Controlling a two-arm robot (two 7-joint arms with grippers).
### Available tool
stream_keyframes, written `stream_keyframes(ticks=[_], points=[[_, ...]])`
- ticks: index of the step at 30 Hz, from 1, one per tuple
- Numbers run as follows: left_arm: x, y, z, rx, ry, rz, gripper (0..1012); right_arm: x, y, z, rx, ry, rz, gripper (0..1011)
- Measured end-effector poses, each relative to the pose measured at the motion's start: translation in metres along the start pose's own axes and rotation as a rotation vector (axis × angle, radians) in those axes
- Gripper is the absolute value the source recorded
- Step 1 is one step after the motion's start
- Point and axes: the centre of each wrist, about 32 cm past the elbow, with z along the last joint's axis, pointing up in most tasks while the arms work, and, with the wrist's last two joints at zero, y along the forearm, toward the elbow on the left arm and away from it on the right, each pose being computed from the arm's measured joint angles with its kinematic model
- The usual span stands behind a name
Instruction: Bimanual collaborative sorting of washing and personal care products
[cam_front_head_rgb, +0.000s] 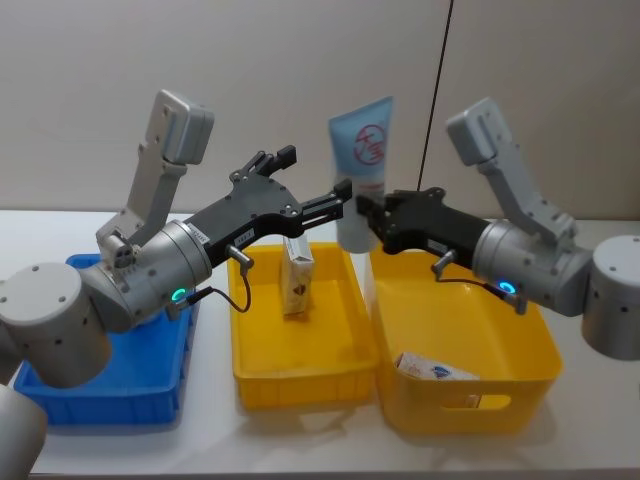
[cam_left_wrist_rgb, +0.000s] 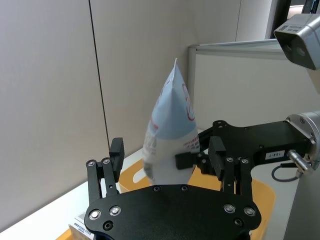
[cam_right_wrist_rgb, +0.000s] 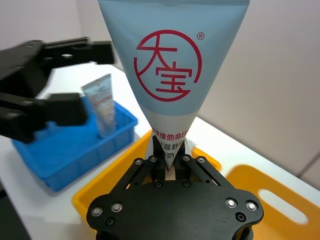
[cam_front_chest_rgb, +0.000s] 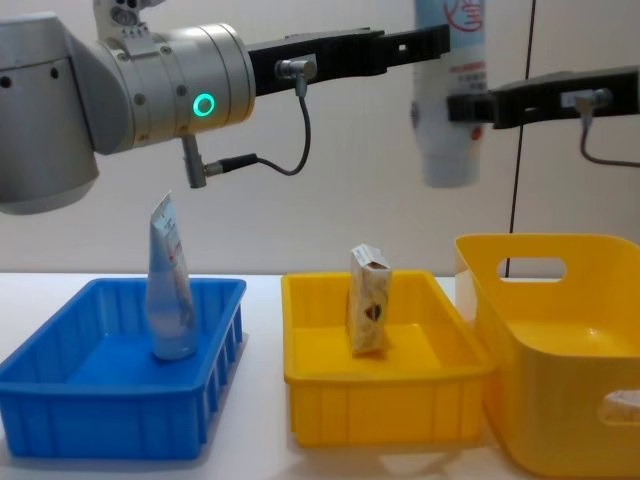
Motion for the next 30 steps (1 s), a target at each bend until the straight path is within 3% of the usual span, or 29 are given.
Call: stream_keyframes(ticks=[13,18,22,30], points=[[0.0,0.0,0.0,0.0,0.0,0.0,1001,0.008,-0.024,-0.01,-0.037,0.047,-0.188,84],[0.0,0.0,0.0,0.0,0.0,0.0,1001,0.012,-0.034,-0.016,-0.06,0.069,-0.262,212],[0.0,0.0,0.0,0.0,0.0,0.0,1001,0.016,-0.04,-0.02,-0.073,0.083,-0.309,371],[0.0,0.0,0.0,0.0,0.0,0.0,1001,0.02,-0.048,-0.025,-0.092,0.1,-0.365,629]])
